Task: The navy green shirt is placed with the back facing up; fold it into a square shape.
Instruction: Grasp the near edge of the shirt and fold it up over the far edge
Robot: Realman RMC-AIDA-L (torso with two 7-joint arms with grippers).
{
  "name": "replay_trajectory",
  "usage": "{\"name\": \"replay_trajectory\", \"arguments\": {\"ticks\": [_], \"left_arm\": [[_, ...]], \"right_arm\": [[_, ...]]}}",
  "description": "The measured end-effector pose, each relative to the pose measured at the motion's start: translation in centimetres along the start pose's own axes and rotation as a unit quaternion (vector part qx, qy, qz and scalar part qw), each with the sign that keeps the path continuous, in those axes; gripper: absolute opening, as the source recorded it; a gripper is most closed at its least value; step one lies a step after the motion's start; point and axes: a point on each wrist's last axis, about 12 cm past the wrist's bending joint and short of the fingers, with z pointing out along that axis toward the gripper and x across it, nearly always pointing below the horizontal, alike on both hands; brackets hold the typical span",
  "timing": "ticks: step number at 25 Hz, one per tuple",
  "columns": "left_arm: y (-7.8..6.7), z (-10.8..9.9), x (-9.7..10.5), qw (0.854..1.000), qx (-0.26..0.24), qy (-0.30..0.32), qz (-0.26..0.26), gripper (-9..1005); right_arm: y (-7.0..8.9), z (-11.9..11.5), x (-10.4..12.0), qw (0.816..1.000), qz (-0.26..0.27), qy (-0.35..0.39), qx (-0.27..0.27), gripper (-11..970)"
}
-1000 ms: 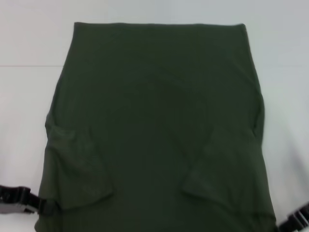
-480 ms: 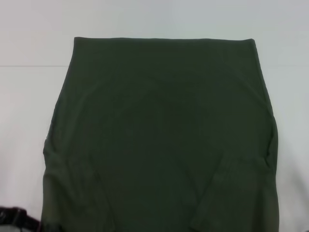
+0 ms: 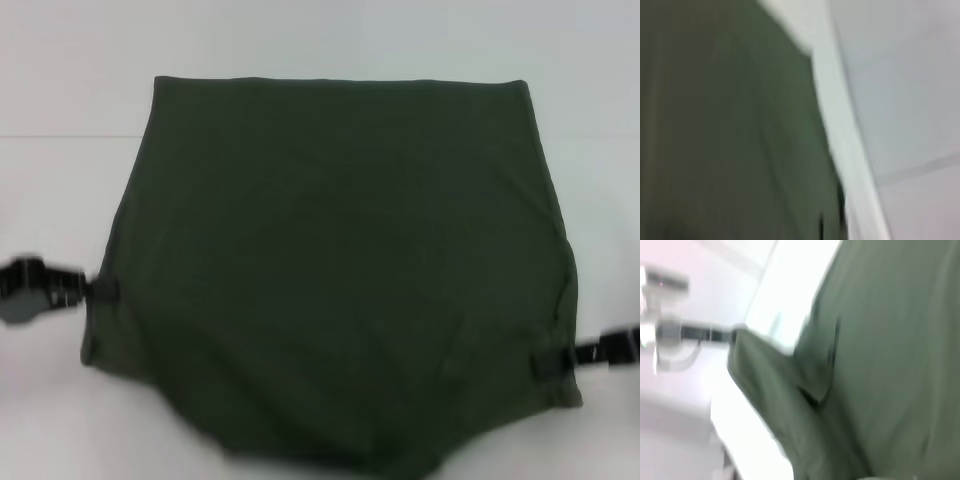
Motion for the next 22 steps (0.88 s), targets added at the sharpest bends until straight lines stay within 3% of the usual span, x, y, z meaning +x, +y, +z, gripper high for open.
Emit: {"name": "replay_trajectory", "arguments": {"ticks": [5,9,14,22], "left_arm": [[0.2,0.3,-2.0,0.993,0.008,-0.116,0.025,28],[1.2,2.4,-2.7,0.982,-0.002,-0.184,0.040,30],[2.1,5.2,-2.9,0.971,-0.026,-0.230,0.052,32],[2.8,7.2,-3.2,0.952,-0.069,-0.289,0.079,35]], "right_arm": [[-1.1,-1.9,-1.0,0.990,-0.016,-0.137,0.019,66],[-2.7,-1.7,-1.4,0.974,-0.023,-0.220,0.048,66],[-4.3,-0.6,-2.1,0.952,-0.019,-0.292,0.089,66],[-6.1,0.8,-2.9,0.920,-0.020,-0.352,0.172,65]]}}
